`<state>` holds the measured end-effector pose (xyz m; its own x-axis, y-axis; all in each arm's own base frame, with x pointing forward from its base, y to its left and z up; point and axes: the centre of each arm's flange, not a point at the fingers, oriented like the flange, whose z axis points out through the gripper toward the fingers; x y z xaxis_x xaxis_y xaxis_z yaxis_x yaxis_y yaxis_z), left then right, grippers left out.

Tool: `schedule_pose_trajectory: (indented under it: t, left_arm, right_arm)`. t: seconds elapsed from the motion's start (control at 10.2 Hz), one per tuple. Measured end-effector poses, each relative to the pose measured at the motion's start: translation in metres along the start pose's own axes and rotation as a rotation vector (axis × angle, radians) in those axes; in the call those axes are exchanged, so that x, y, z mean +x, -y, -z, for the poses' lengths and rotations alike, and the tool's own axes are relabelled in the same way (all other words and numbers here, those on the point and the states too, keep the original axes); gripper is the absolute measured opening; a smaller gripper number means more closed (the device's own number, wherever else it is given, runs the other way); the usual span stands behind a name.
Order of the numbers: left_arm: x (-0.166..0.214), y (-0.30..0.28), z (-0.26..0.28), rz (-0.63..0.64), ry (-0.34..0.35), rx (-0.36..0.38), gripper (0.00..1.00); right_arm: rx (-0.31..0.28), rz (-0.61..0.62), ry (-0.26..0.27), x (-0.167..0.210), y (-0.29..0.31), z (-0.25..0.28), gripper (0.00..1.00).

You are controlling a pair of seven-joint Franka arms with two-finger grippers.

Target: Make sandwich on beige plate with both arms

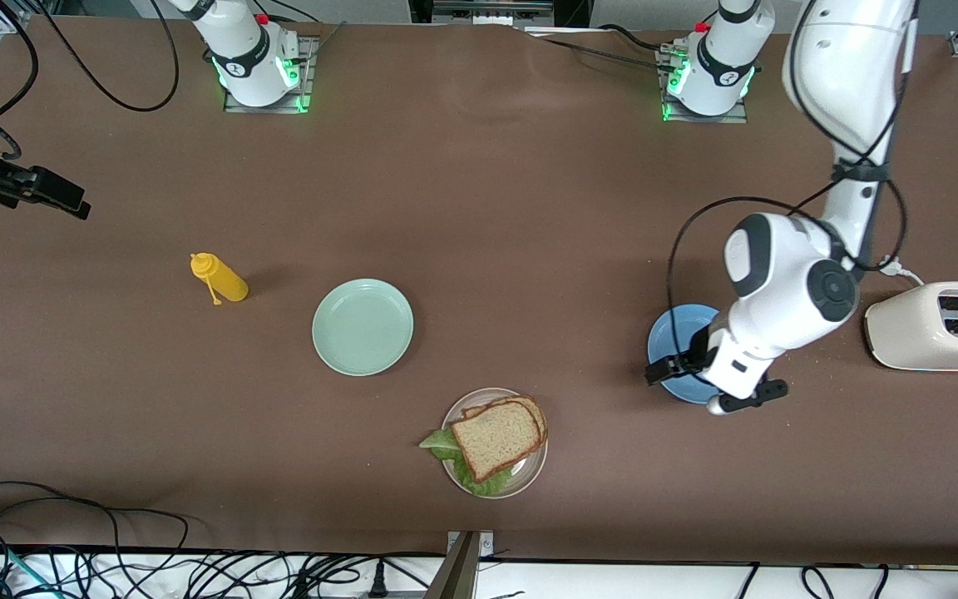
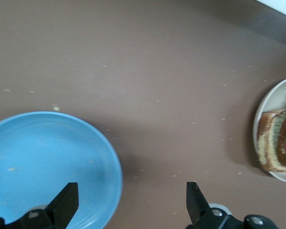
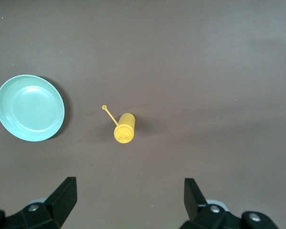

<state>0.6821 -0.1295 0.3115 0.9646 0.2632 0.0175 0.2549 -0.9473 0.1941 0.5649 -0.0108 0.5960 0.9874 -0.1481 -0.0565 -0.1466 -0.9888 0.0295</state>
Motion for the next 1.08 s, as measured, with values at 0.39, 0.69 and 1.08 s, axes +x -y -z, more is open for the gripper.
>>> schedule_pose_trajectory:
  t: [0.39, 0.69, 1.08]
  left_arm:
    - [-0.007, 0.038, 0.053, -0.089, 0.090, 0.161, 1.00]
    - [-0.008, 0.090, 0.104, -0.175, 0.131, 0.165, 1.00]
    - [-0.051, 0.105, 0.158, -0.202, 0.186, 0.158, 1.00]
  right_arm:
    - [0.003, 0.021, -0.023, 0.003, 0.014, -0.012, 1.00]
    - [0.002, 0.026, -0.018, 0.002, 0.017, -0.014, 1.00]
    - [0.001, 0.053, -0.013, -0.001, 0.032, -0.017, 1.00]
